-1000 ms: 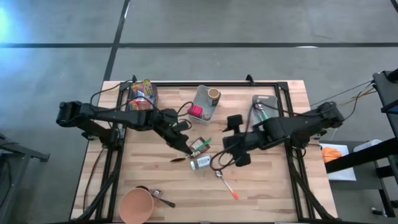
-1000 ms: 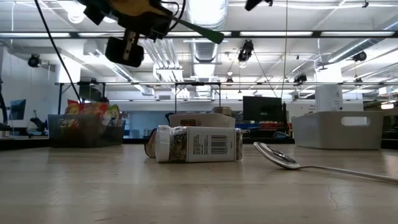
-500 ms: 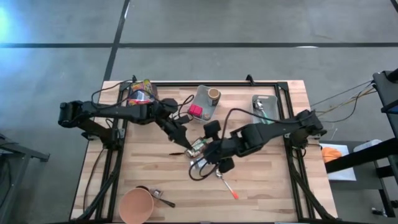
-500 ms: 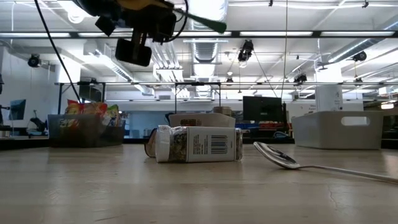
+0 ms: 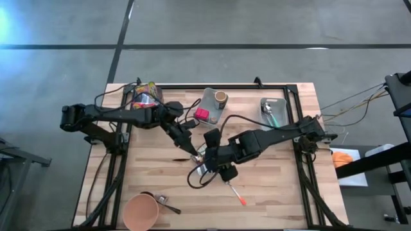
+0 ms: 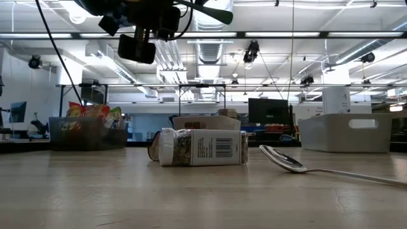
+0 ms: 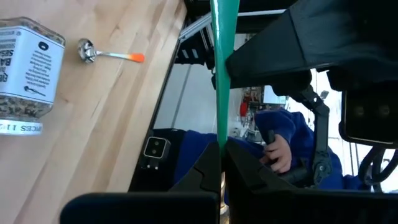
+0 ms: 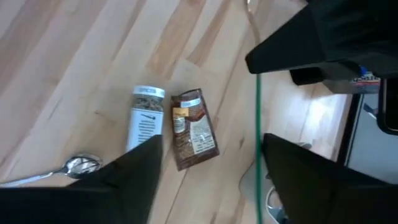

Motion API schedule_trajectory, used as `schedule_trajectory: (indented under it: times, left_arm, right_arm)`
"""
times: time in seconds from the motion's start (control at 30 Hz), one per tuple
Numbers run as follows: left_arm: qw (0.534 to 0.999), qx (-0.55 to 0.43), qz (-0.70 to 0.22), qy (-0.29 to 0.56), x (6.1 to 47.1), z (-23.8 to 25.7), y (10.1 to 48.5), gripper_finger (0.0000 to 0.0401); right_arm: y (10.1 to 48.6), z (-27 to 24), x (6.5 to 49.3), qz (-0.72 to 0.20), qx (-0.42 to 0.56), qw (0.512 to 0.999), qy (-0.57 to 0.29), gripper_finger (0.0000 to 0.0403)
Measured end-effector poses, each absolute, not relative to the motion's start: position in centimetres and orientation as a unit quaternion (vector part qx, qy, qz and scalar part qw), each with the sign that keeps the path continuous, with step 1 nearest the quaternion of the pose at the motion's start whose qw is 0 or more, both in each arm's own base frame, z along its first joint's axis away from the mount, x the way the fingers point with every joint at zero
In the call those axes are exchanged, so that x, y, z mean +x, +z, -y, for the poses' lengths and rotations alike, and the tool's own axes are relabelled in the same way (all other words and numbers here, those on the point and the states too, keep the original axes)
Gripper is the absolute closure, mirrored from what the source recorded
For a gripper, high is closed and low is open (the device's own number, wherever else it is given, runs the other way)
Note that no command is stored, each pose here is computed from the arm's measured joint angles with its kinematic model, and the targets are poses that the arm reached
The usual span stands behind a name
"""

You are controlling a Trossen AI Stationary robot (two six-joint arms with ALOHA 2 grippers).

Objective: Pick & Place Food Item
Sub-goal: Put the green spoon into the right gray bin

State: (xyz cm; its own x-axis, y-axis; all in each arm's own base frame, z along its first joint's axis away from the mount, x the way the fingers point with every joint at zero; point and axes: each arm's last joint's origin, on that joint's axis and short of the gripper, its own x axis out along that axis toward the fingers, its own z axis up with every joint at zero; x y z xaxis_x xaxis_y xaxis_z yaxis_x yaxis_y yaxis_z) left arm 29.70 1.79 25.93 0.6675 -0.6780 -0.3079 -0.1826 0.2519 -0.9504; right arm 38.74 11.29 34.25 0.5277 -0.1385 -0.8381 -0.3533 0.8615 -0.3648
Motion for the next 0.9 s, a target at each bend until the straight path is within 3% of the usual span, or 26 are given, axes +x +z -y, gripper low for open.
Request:
schedule_trajectory:
  times: [0.27,0.5,0.77,0.9]
  left_arm:
    - [0.703,-0.581,-0.365,-0.187,29.7,-1.8,26.0,0.0401]
    - [0.705,-0.575,-0.357,-0.212,29.8,-1.7,26.4,0.0401]
    - [0.711,-0.567,-0.349,-0.226,29.9,-1.7,26.7,0.0398]
    - [0.721,-0.558,-0.341,-0.231,30.0,-1.7,26.8,0.0369]
  right_arm:
    - [34.3,-10.9,38.8,-0.479,-0.263,0.836,0.042,0.029]
    - [34.4,-10.3,38.9,-0.48,-0.268,0.835,0.038,0.0385]
    - [34.5,-10.1,38.9,-0.48,-0.251,0.84,0.028,0.0391]
    - [34.6,-10.0,38.6,-0.483,-0.228,0.845,0.025,0.0392]
